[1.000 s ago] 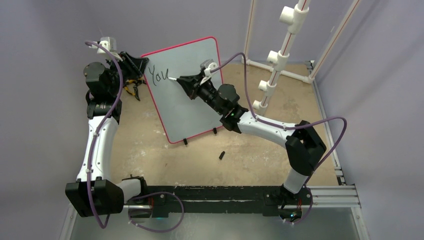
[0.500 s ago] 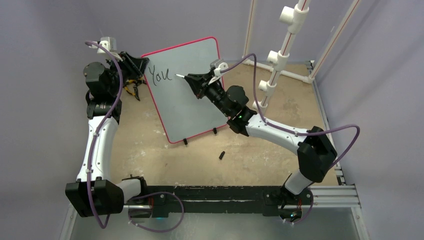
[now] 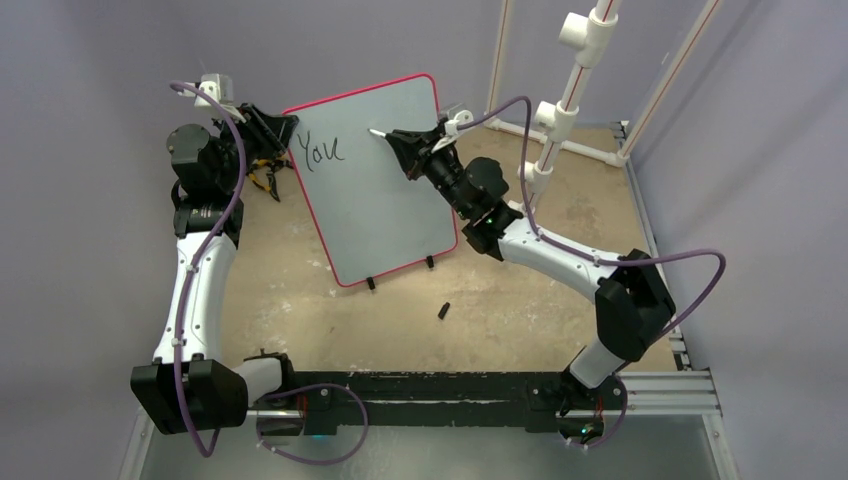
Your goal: Write a sentence on the whiteboard
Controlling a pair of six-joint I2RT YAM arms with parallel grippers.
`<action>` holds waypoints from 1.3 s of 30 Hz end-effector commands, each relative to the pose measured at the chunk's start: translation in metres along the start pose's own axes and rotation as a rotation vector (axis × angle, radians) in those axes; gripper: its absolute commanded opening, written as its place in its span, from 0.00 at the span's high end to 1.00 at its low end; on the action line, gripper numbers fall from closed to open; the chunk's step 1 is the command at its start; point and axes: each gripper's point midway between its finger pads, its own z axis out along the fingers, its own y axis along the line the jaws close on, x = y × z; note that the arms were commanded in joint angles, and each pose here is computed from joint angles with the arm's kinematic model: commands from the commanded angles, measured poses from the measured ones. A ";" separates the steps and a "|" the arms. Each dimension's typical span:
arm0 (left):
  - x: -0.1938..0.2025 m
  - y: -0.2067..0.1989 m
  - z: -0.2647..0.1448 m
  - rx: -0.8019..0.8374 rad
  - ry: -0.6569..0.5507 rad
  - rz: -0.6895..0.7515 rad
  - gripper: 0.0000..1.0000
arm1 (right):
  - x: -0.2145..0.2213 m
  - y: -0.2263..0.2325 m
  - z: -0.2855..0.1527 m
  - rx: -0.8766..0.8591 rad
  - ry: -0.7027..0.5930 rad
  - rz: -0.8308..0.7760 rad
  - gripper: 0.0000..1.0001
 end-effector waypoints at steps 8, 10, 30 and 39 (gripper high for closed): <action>-0.001 -0.002 0.000 0.023 0.001 0.001 0.70 | -0.016 0.011 0.017 -0.062 -0.047 0.000 1.00; 0.000 -0.002 0.001 0.024 0.002 0.001 0.70 | -0.015 0.010 0.016 -0.062 -0.046 -0.007 1.00; -0.001 -0.002 0.000 0.022 -0.004 0.000 0.71 | 0.021 0.002 -0.008 -0.030 0.048 0.008 1.00; -0.002 -0.001 -0.001 0.020 -0.005 0.000 0.71 | 0.002 -0.007 -0.018 0.023 0.016 -0.020 1.00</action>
